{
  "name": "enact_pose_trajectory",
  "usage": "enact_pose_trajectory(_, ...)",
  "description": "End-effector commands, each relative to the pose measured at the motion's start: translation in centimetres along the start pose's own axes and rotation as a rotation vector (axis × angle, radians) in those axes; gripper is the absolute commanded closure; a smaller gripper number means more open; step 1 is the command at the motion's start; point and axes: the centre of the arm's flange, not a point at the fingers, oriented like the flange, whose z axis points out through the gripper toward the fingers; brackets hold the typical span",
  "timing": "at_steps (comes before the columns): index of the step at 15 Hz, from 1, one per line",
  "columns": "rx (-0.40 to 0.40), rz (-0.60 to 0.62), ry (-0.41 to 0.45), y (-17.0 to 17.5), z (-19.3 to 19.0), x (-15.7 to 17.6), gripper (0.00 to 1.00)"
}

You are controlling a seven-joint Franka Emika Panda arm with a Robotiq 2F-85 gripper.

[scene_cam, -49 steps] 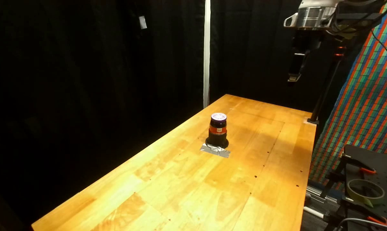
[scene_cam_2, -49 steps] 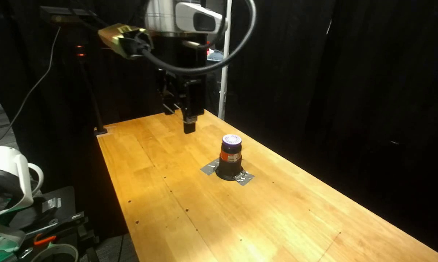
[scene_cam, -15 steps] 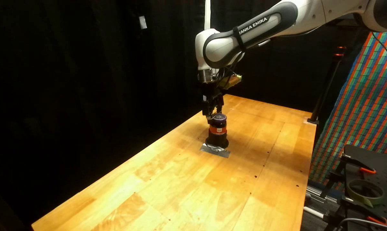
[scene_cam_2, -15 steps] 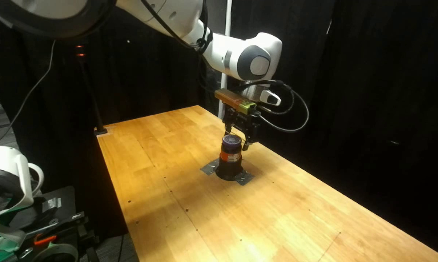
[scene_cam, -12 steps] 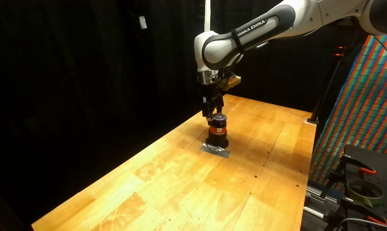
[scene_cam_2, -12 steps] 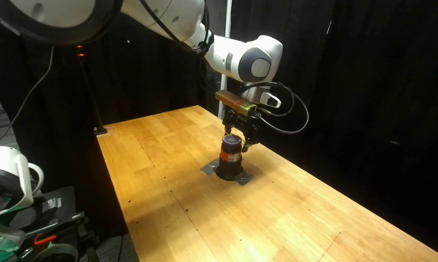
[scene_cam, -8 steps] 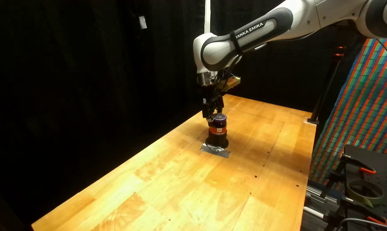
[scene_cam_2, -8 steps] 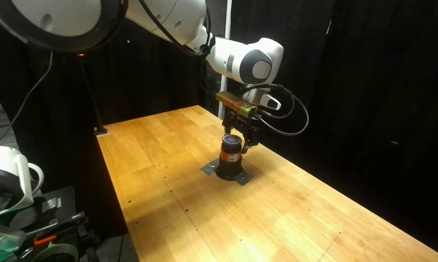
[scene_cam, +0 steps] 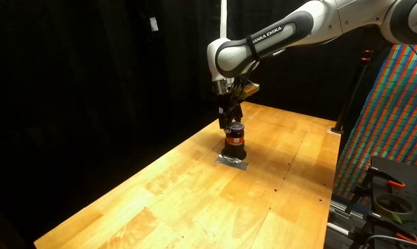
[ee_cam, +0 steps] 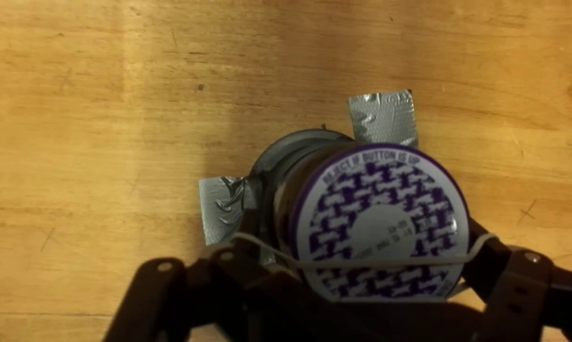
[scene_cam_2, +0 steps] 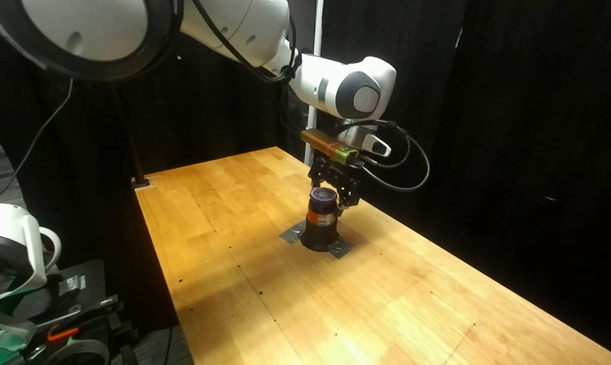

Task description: Put the elastic band on the cup

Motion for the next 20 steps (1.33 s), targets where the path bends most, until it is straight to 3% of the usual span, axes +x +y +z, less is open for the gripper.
enact_pose_trajectory(1, -0.02, 0.012, -0.01, -0.6, -0.4, -1.3, 0.0)
enact_pose_trajectory(7, -0.04, 0.008, 0.04, -1.5, -1.1, -3.9, 0.0)
enact_pose_trajectory(13, -0.04, -0.006, -0.023, -1.7, -0.6, -7.1, 0.0)
enact_pose_trajectory(17, -0.046, -0.014, 0.005, -1.5, 0.1, -8.6, 0.0)
enact_pose_trajectory(18, -0.05, -0.019, 0.03, -1.4, 0.2, -8.8, 0.08)
enact_pose_trajectory(19, -0.054, -0.021, 0.061, -1.4, 0.4, -8.9, 0.26)
enact_pose_trajectory(20, -0.06, -0.022, 0.096, -1.3, 0.5, -9.0, 0.34)
